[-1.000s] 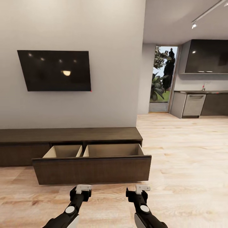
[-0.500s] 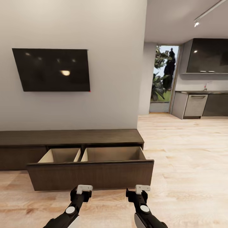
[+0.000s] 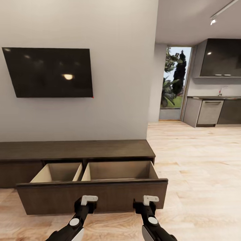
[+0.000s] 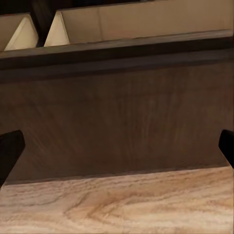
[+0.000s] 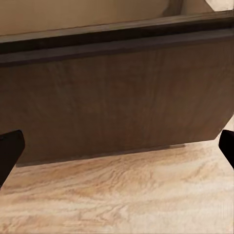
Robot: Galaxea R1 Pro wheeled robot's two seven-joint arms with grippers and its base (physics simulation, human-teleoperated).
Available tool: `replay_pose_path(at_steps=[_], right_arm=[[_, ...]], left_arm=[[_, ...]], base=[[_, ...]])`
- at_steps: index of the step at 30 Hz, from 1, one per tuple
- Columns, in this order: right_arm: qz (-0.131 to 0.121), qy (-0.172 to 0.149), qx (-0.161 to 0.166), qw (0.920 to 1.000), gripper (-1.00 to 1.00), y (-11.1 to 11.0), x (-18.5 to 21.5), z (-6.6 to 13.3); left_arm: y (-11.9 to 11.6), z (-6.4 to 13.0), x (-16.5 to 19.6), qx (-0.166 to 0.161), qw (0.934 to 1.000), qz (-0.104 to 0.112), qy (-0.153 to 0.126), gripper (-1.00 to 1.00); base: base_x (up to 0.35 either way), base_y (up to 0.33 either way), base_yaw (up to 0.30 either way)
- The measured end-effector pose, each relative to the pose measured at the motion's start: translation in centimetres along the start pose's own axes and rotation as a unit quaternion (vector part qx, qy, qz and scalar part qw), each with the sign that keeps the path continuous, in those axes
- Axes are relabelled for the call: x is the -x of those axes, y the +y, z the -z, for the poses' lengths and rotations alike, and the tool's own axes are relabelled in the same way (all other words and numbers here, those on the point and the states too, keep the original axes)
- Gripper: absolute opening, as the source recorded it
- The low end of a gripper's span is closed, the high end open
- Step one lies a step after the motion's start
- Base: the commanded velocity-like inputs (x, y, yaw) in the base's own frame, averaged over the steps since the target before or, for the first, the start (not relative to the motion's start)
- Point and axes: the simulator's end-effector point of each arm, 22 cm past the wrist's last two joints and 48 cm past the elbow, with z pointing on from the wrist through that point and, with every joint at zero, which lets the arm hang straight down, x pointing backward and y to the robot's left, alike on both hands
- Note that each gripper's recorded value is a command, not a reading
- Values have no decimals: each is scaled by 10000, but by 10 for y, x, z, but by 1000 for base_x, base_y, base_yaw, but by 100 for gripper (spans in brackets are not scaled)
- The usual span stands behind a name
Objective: Place each of the two pumpkins and all three candles from the living room inside a cabinet in the living room (use any cabinet), then make sure every cabinet is closed, and position the cauldron so it is next to a table in the living room.
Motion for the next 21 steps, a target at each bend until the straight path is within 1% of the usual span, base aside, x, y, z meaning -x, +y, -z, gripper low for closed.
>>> replay_pose_path(at_steps=[7, 21], right_arm=[[0, 3, -1, 10000, 100, 0, 0, 0], [-1, 0, 0, 10000, 100, -2, -31, -8]], left_arm=[[0, 0, 0, 8, 10000, 17, 2, 100], [-2, -6, -32, 8, 10000, 6, 3, 100]], base=[[35, 0, 0], [2, 0, 0]])
